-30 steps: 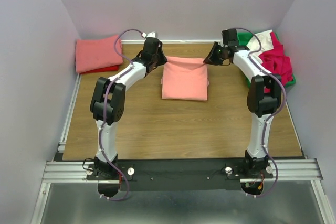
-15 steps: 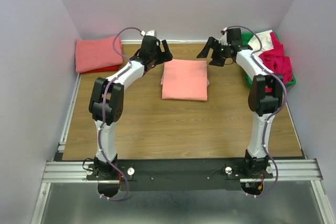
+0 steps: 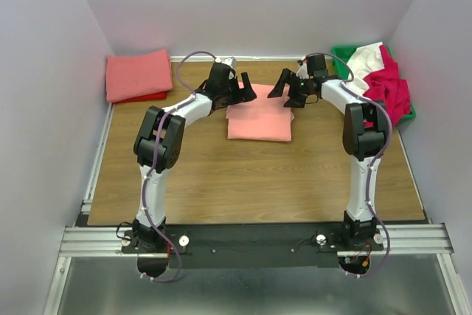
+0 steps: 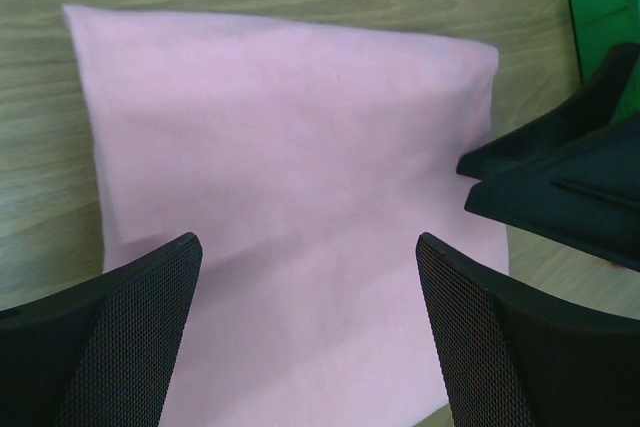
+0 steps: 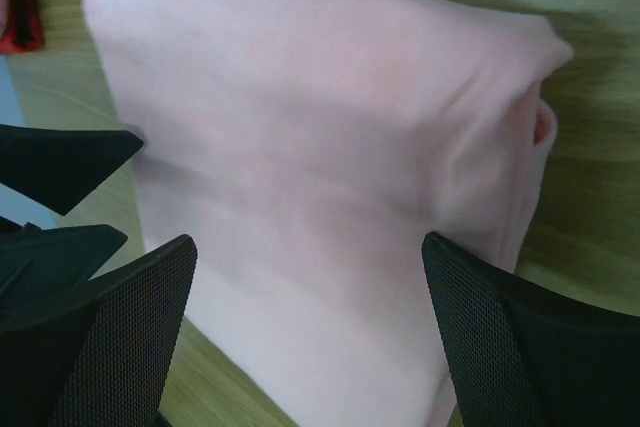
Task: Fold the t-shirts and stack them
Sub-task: Fold the tshirt
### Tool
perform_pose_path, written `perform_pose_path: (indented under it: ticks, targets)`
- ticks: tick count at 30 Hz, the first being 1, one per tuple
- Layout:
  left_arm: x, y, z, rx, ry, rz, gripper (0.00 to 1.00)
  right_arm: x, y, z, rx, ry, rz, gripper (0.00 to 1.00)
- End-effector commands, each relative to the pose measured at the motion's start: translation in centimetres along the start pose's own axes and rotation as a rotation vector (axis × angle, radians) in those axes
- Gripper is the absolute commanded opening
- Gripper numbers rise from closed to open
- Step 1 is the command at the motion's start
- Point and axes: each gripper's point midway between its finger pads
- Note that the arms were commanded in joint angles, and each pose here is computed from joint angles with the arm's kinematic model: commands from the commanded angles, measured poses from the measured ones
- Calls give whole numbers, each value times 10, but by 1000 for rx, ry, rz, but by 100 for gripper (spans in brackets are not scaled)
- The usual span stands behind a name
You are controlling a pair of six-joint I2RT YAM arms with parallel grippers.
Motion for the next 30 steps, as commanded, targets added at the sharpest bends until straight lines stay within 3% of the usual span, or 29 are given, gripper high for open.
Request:
perform_pose_path:
  ticks: [1, 9, 14, 22, 30]
  targets:
    - [7, -19, -29, 82, -6, -46, 95, -26, -20, -2, 5, 11, -49, 100]
    - [25, -27, -56, 139, 8, -18, 95, -50, -42, -41, 106, -30, -48, 100]
    - [39, -8, -71, 152, 8, 48, 95, -50, -43, -70, 140, -33, -59, 100]
    - [52, 51, -87, 129, 19, 135, 95, -11, -30, -113, 159, 27, -55, 100]
    - [37, 110, -64, 4, 25, 145, 96, 63, 37, -86, -7, 143, 26, 100]
Point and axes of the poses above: each gripper's point midway between its finger pads, its own y axis back along the fingers, its own x axis along the line the jaws close on, z = x × y
